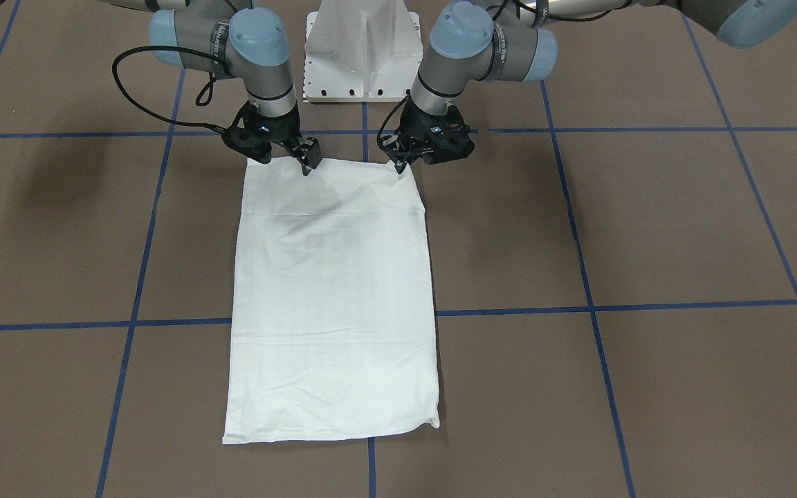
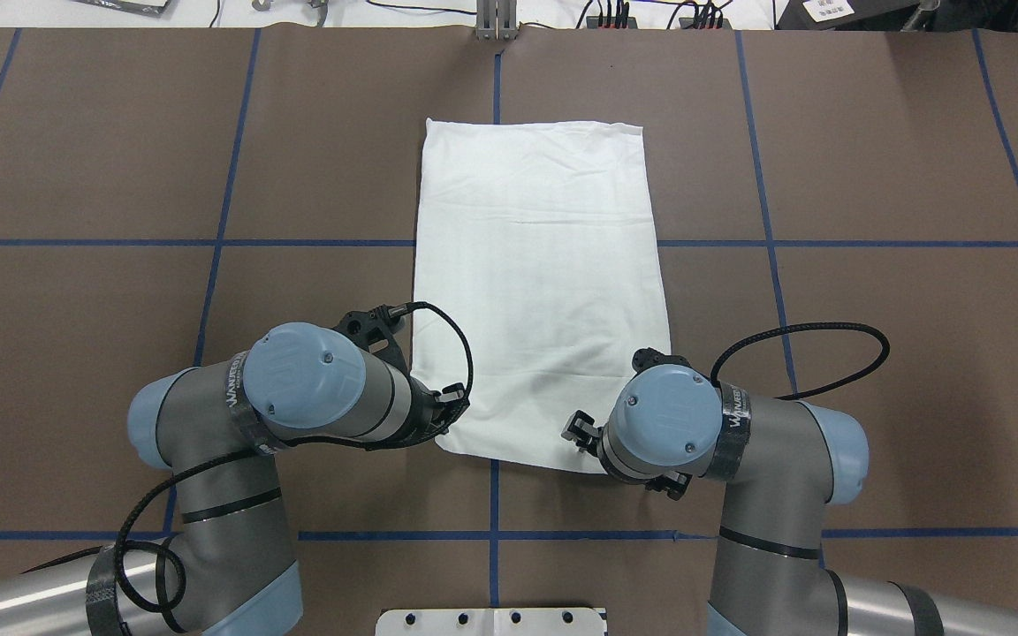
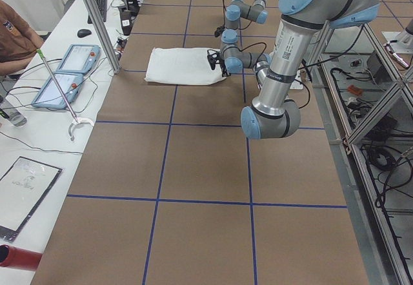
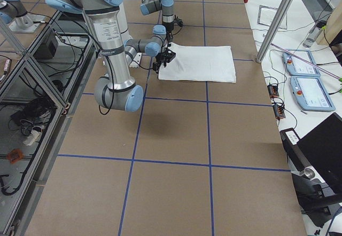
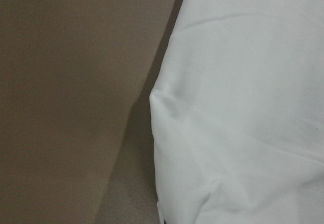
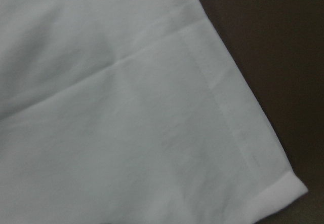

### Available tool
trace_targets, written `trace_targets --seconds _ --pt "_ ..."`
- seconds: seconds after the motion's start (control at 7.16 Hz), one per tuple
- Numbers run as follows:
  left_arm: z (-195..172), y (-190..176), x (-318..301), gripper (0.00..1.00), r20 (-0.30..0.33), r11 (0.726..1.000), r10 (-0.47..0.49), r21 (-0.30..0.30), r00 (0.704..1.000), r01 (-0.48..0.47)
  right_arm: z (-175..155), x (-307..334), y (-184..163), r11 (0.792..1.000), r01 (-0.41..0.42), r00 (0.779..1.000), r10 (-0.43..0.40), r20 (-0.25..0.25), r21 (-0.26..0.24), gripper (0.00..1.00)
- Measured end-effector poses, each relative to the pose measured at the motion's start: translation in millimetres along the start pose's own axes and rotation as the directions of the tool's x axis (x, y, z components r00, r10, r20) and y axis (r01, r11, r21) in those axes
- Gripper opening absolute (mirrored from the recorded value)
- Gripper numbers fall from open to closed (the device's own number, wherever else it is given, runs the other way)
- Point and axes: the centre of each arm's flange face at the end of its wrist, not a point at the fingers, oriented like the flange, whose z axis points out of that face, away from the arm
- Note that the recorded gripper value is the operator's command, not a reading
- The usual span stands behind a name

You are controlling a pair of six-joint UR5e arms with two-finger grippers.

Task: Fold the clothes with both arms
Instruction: 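Grasp the near shirt corners with both grippers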

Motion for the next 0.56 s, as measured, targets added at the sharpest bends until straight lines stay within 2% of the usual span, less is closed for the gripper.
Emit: trace_targets --seconds 0.28,0.42,0.56 --pt "0.4 -0.6 -0.4 0.00 0.001 1.000 0.001 0.001 1.000 -0.001 0.7 -0.1 -0.5 1.000 0.001 1.000 -0.001 0.001 0.008 0.85" --pt "0.4 -0.8 -0.5 0.00 0.001 1.000 0.001 0.002 1.000 -0.001 1.1 -0.1 -0.6 1.000 0.001 1.000 -0.001 0.001 0.010 0.74" --pt "0.5 -0.9 -0.6 0.00 0.001 1.000 0.001 0.002 1.000 -0.001 1.0 -0.3 -0.5 1.000 0.001 1.000 -0.001 0.002 0.011 0.72"
